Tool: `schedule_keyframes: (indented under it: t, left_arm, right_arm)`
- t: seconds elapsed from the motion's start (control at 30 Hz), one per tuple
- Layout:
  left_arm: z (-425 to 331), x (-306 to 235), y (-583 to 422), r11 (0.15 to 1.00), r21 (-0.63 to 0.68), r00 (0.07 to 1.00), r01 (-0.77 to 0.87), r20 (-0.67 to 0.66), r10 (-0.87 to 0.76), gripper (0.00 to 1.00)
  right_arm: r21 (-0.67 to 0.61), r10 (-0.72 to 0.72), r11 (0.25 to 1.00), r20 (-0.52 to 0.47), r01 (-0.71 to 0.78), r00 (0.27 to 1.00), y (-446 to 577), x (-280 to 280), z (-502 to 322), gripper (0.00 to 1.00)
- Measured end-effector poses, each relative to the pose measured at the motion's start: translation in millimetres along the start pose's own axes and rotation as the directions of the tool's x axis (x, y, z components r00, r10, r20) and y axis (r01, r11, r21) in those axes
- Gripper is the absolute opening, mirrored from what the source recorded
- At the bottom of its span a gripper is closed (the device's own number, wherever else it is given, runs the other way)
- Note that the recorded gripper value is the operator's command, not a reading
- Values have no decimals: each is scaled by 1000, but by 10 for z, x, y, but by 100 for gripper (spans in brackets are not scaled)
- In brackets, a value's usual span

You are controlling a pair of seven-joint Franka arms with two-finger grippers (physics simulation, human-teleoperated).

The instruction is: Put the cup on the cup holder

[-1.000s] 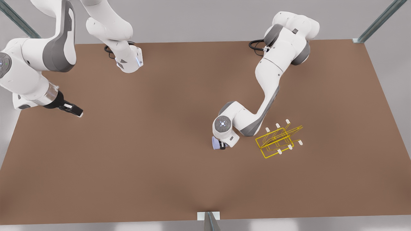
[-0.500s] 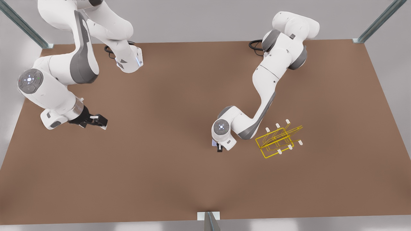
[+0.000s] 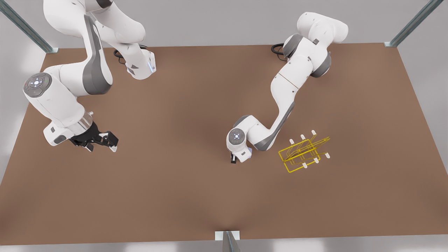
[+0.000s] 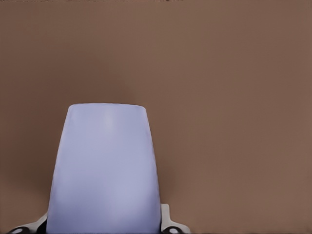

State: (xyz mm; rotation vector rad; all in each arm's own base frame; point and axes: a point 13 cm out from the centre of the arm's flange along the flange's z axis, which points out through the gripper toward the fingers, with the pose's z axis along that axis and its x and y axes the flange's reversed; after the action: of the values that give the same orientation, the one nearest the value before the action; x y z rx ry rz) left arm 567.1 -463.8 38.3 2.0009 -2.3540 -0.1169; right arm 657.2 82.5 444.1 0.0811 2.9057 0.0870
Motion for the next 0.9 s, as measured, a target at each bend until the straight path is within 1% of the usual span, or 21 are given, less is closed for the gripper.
schedule_keyframes:
  t: [0.03, 0.1, 0.2, 0.23, 0.37, 0.47, 0.6, 0.73, 0.8, 0.9]
  left_arm:
    - [-19, -10, 1, 1000, -1, 1000, -7, 2, 7, 80]
    - [-125, -60, -6, 1000, -5, 1000, -21, 11, 21, 83]
    - [-536, -106, -44, 999, 11, 999, -44, 23, 44, 83]
    - [-668, -97, -27, 998, 14, 998, -55, 29, 55, 85]
    - [-867, -60, 130, 995, -15, 993, -99, 62, 100, 86]
    - [-1129, -98, 191, 992, -1, 984, -128, 121, 127, 86]
    - [-1326, -91, 492, 980, -23, 929, -196, 317, 193, 86]
    - [-1436, -469, 669, 984, -73, 834, -160, 524, 174, 86]
    - [-1502, -733, 735, 989, -90, 759, -118, 633, 148, 86]
    - [-1548, -1402, 736, 995, -98, 606, 8, 792, 73, 86]
  right_arm:
    - [0, -1, 1000, 2, 1, 1000, 2, -5, -1, 100]
    - [-1, -4, 1000, 4, 4, 1000, 4, -12, 8, 100]
    - [-2, -7, 1000, 7, 7, 1000, 9, -21, 8, 100]
    - [-2, -8, 1000, 8, 8, 1000, 11, -22, 10, 100]
    - [-3, -11, 1000, 7, 12, 1000, 15, -25, 30, 100]
    - [-3, -13, 1000, 7, 13, 1000, 13, -26, 33, 100]
    - [-3, -16, 1000, 8, 16, 1000, 19, -26, 35, 100]
    - [-3, -16, 1000, 8, 16, 1000, 7, -28, 35, 100]
    - [-2, -13, 1000, 8, 13, 1000, -16, -33, 37, 100]
    - [-2, -13, 1000, 4, 13, 1000, -19, -32, 62, 100]
